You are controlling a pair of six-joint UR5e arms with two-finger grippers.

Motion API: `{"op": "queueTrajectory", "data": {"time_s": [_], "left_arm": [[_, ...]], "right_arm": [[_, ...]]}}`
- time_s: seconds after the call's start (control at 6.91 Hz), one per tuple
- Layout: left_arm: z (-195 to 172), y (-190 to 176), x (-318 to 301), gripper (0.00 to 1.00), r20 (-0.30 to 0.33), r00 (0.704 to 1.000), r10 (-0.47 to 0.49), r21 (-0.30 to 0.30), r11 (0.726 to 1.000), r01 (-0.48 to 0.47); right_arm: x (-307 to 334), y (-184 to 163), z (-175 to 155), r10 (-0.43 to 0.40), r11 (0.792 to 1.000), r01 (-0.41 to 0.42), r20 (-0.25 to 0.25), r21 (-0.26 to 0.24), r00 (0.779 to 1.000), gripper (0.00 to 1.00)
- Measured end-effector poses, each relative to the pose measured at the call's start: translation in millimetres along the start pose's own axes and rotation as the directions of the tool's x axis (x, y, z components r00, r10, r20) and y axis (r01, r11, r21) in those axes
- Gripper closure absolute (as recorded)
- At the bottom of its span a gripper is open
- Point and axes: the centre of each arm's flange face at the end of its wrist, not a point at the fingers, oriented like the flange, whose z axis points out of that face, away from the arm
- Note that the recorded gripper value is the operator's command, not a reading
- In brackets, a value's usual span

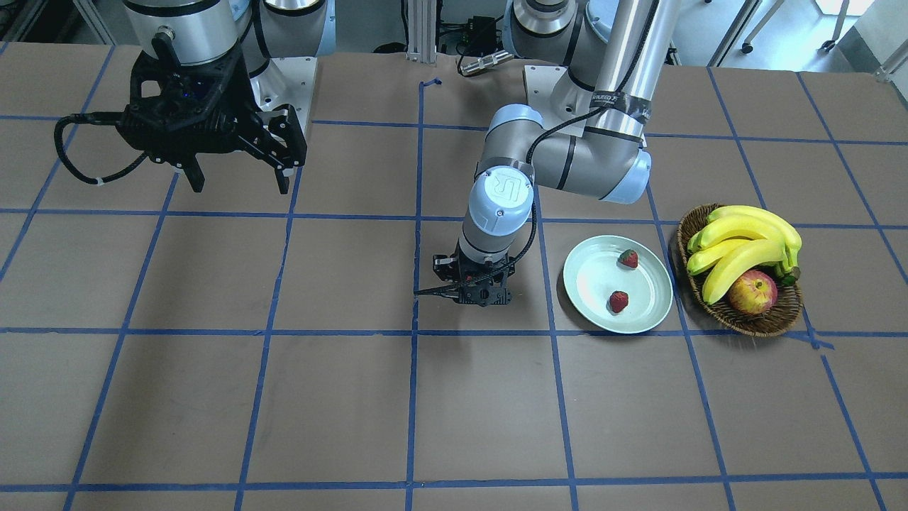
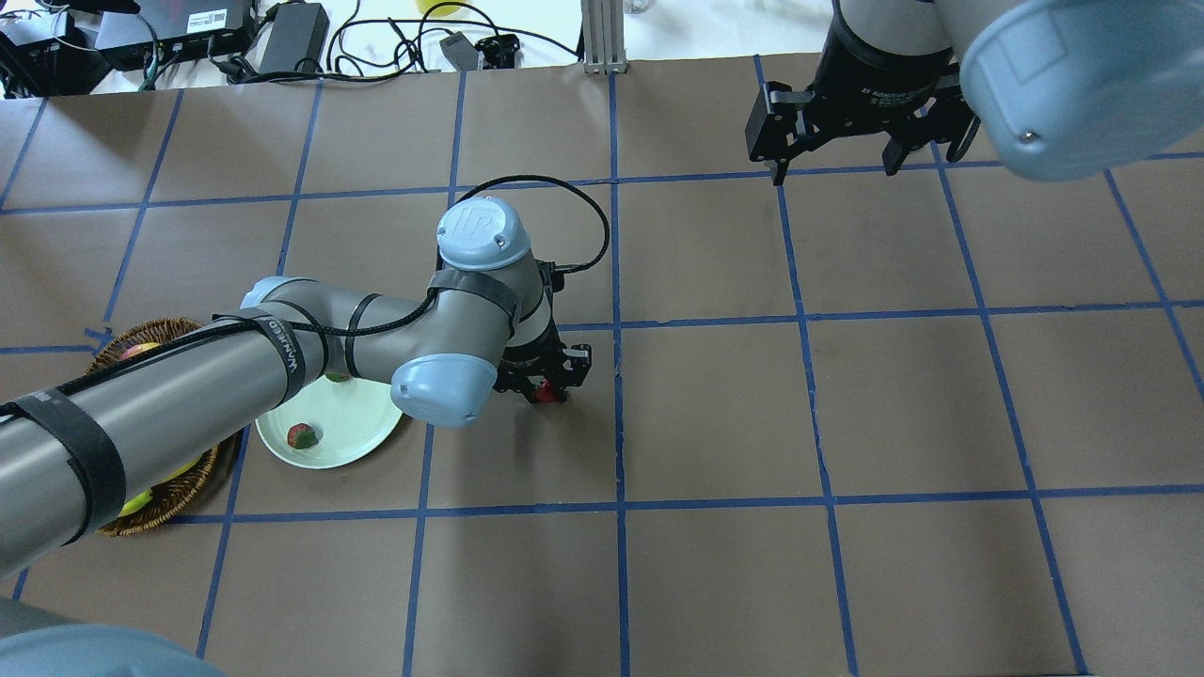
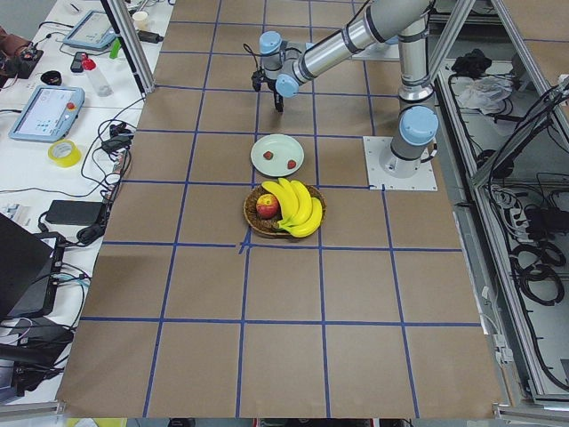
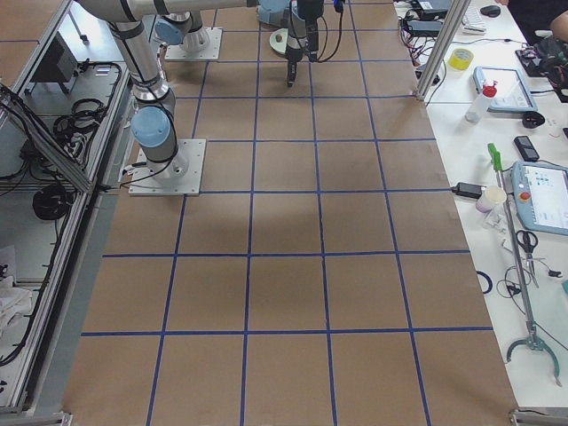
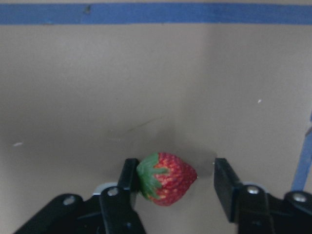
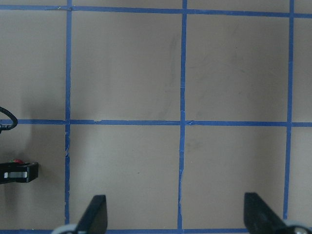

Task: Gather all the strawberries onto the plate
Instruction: 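Carry the strawberry over the plate and open the left gripper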

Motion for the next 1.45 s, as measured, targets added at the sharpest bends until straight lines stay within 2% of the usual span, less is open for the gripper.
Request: {"op": "queueTrajectory", "data": {"time_s": [0.14,0.29,0.58,0.72,1.01,1.3,1.45], "left_arm": [[-4.0,-0.7,0.4,1.0,-0.002,1.0,0.003,0.008,1.0,-0.003],[-10.9,-2.1,-0.8,1.0,0.001,1.0,0.01,0.024,1.0,-0.01],[-35.0,-17.7,-28.6,1.0,0.086,0.994,0.06,0.076,0.995,-0.066],[-53.1,-30.5,-62.8,1.0,0.12,0.99,0.071,0.09,0.993,-0.082],[-80.9,-46.3,-146.3,1.0,0.137,0.986,0.095,0.074,0.992,-0.106],[-79.6,-42.3,-207.6,1.0,0.127,0.983,0.13,0.03,0.99,-0.135],[-70.6,-33.9,-219.5,0.65,0.119,0.984,0.135,0.005,0.991,-0.136]], "right_arm": [[-0.7,0.2,0.1,-0.002,1.0,0.002,0.0,0.0,1.0,0.0],[-1.0,0.3,0.0,-0.004,1.0,0.004,0.001,0.001,1.0,0.0],[-1.3,0.4,-0.1,-0.01,1.0,0.01,0.002,0.001,1.0,0.0],[-1.4,0.4,-0.1,-0.024,1.0,0.024,0.002,0.001,1.0,0.0],[-1.5,0.6,0.4,-0.04,0.999,0.04,0.001,0.0,0.999,0.0],[-2.7,1.0,0.6,-0.041,0.999,0.041,0.001,0.0,0.999,0.0],[-3.2,1.3,0.8,-0.041,0.999,0.041,0.001,-0.001,0.999,0.0]]}}
